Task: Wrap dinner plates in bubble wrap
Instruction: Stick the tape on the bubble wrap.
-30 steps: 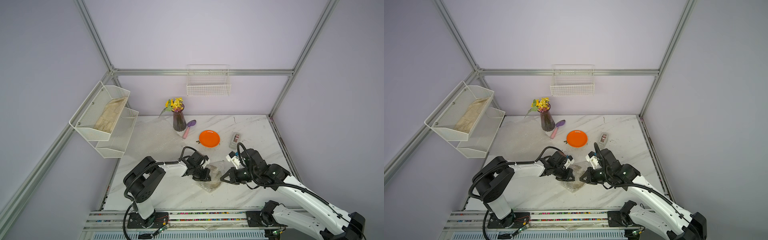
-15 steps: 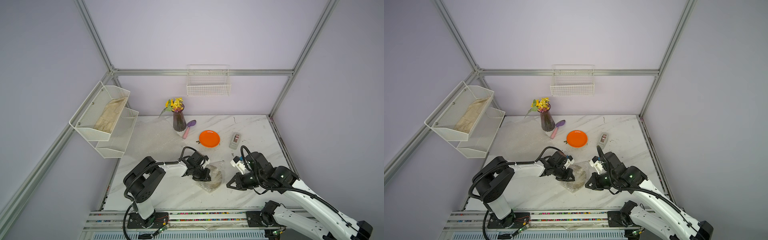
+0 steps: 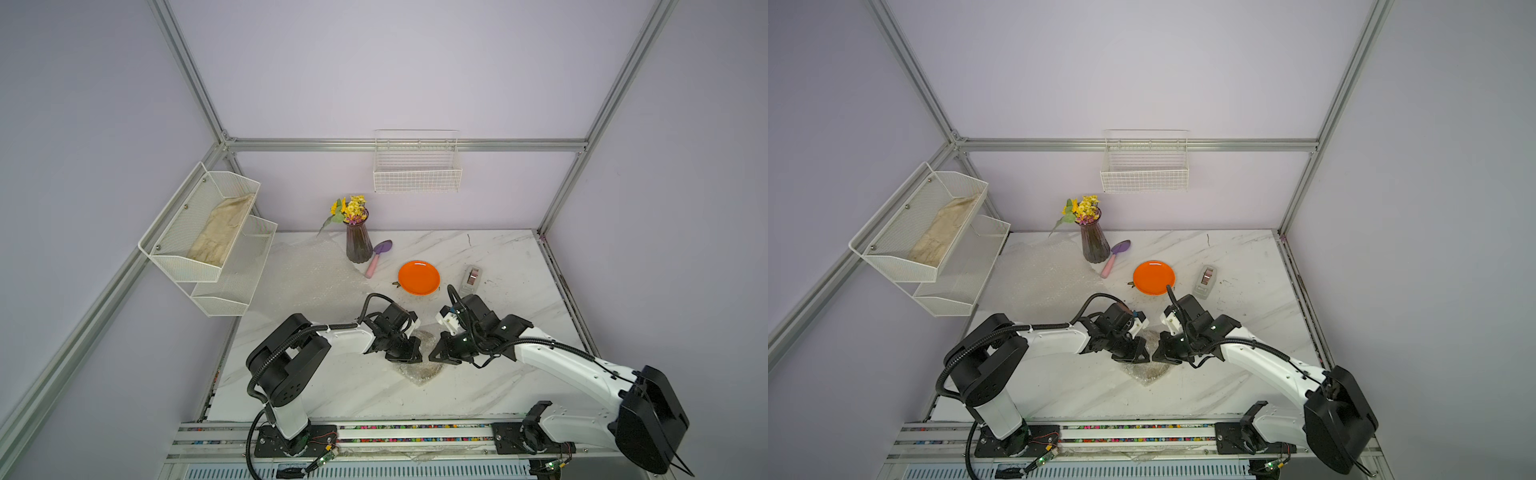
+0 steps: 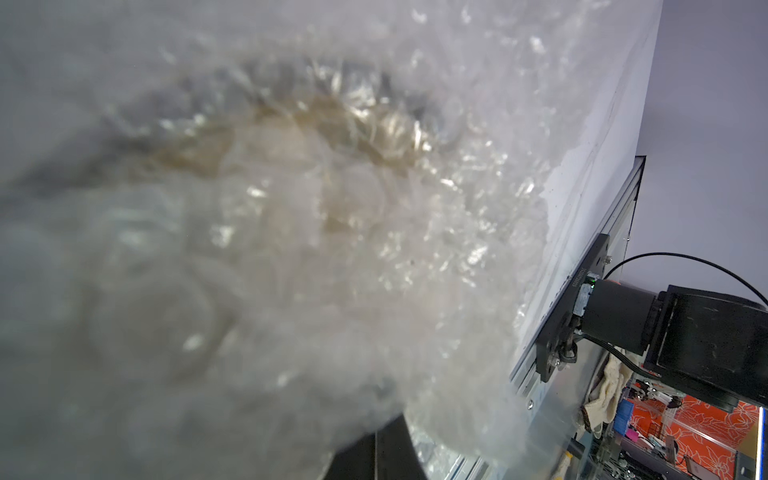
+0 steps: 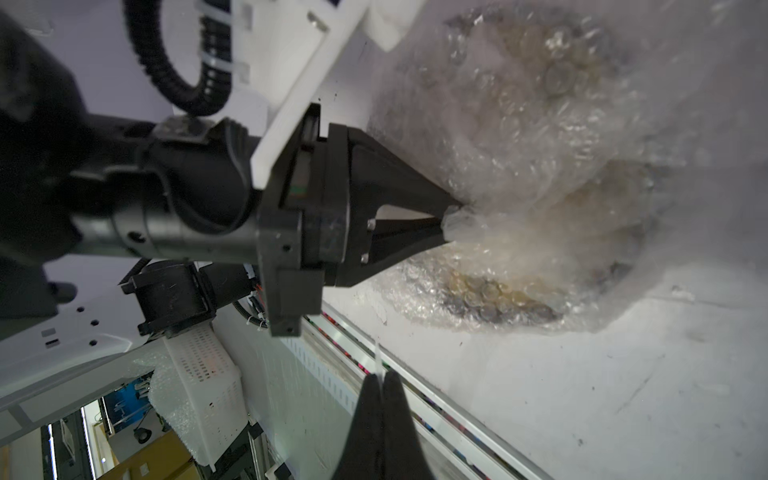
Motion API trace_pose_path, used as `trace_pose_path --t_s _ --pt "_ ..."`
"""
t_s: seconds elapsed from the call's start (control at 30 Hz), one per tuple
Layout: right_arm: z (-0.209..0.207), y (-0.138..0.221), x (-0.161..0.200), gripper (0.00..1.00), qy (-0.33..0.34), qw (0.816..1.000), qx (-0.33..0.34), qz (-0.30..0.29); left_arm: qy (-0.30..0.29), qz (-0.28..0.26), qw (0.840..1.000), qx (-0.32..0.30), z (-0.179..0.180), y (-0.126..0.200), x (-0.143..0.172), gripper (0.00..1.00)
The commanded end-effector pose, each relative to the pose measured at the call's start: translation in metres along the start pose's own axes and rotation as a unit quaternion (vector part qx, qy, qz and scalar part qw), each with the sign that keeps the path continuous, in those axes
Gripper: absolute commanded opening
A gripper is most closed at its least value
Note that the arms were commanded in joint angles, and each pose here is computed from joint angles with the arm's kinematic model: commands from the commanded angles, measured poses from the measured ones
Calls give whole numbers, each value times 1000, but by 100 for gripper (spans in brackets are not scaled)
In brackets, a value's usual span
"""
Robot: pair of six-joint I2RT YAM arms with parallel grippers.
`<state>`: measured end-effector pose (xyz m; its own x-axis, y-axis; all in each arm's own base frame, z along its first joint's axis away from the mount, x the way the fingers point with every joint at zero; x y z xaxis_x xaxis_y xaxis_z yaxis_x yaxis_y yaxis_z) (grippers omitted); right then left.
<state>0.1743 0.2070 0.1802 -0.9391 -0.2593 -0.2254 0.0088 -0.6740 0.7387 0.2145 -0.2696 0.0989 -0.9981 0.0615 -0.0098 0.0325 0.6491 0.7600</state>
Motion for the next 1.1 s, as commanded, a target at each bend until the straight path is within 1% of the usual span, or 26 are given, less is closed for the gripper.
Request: trace_pose_path --t_s 0.0,0.13,0.4,0.6,0.7,0.93,1.07 --pt "1 -14 -26 0 25 999 9 -37 35 28 995 -88 35 -9 24 5" --pt "-10 -29 -45 0 26 997 48 -46 35 29 995 -86 35 -10 25 5" --pt "-31 -47 -68 0 18 996 68 -56 38 33 995 -87 36 -10 26 4" --pt "-41 -49 -81 0 20 995 73 -67 41 37 995 -88 37 -12 27 4" --pt "-41 -50 -85 0 26 995 62 -68 42 40 994 -88 38 -12 27 4" --pt "-44 -48 -92 0 33 994 67 -80 47 45 994 -90 40 -14 28 4" --pt "-68 -61 -79 0 34 990 121 -65 47 46 994 -91 41 -14 28 4"
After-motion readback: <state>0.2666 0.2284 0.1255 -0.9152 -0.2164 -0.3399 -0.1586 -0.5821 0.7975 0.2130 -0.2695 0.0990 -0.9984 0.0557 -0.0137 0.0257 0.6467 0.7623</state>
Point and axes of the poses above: each gripper's point midway between its finger pads, its own y axis back along the fingers, its own z axis along the line the jaws close on, x = y × z, the point moved 9 cm from there along y, back along the fingers, and after that the axes turned 13 degrees about y, right-handed, at the moved point
